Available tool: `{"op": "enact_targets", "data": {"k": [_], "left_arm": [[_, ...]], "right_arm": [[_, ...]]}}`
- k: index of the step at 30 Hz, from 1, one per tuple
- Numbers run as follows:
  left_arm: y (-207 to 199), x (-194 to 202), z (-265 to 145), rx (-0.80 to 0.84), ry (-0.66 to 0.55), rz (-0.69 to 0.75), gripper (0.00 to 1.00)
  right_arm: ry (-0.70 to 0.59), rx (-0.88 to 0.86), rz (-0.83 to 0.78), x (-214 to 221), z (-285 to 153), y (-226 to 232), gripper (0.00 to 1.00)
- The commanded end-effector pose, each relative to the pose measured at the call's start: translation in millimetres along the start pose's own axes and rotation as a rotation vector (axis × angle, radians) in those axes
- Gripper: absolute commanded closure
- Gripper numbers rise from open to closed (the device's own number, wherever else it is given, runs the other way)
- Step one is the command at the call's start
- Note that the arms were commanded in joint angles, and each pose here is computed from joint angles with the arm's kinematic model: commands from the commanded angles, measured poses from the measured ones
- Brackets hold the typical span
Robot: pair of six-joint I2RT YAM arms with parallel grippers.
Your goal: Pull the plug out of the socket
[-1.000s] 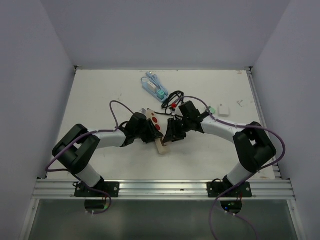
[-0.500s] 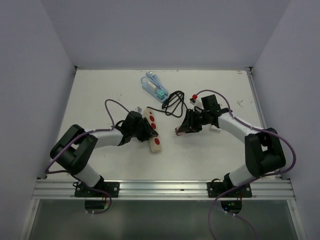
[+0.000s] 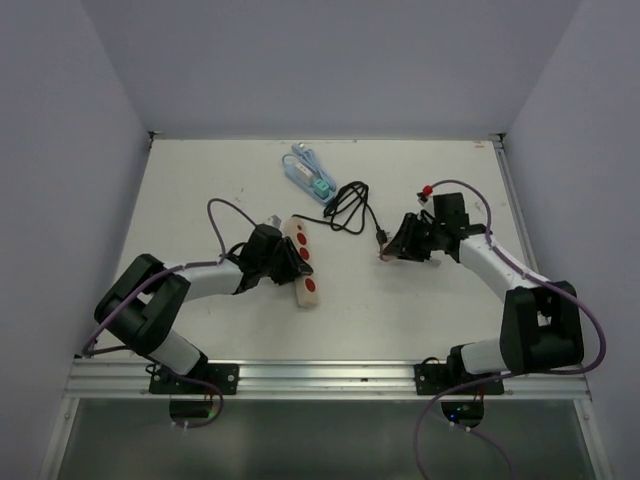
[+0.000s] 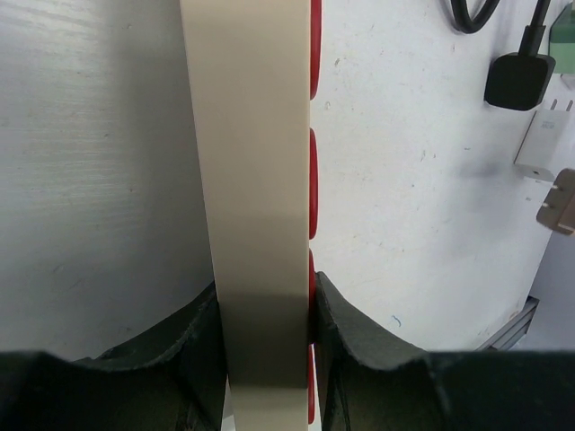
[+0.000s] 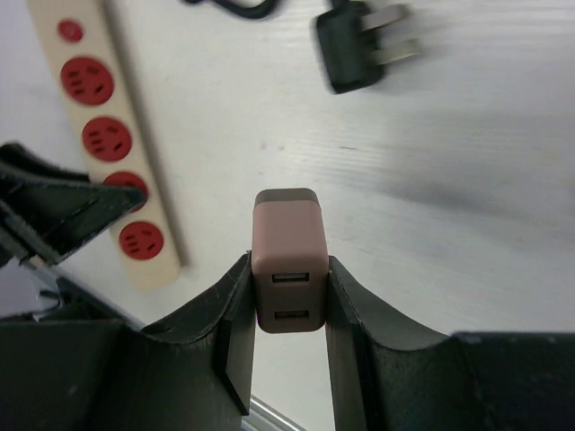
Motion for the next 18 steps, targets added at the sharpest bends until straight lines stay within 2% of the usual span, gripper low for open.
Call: {"op": "enact_targets", "data": {"k": [1,4,7,10,13,15,18], "left_arm": [[101,59,-19,-0.396,0.195,0.048,1.0],[99,54,-19,-0.384,0.175,0.037,1.0],[94,52,-20,-0.346,0.18,0.016,1.0],[91,48,-22,-0.33,0.163,0.003,1.0],[90,43,-24,-0.322,0.146,-0.007,1.0],[90,40,-26,-0.318,0.139,-0.014,1.0],[90,37,-26,-0.313,0.129,-0.024,1.0]], "right_arm": [[-0.193,0.07,0.101,-31,-16,-24,1.0],[-0.27,0.089,0.155,-44,-20,-39,1.0],[-0.278,0.104,0.188,-49,-14,-45,0.98],[-0.295,0.104,0.221,-53,-7,-51,0.91],[-0.3,0.119,0.256,-54,0,-61,0.78],[-0.305,0.134,0.282,-54,2,-68,0.75],[-0.311,0.156,0.306,-52,5,-76,0.64]]}}
Point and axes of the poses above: each gripper's point midway between its finger pads, its own z axis out along the fingers, its own y axis along the line the jaws close on, x = y × z, the point moved 3 cm from there along -z, back along the fingers, and after that the axes turned 8 degrees about z, right-handed, at the moved point
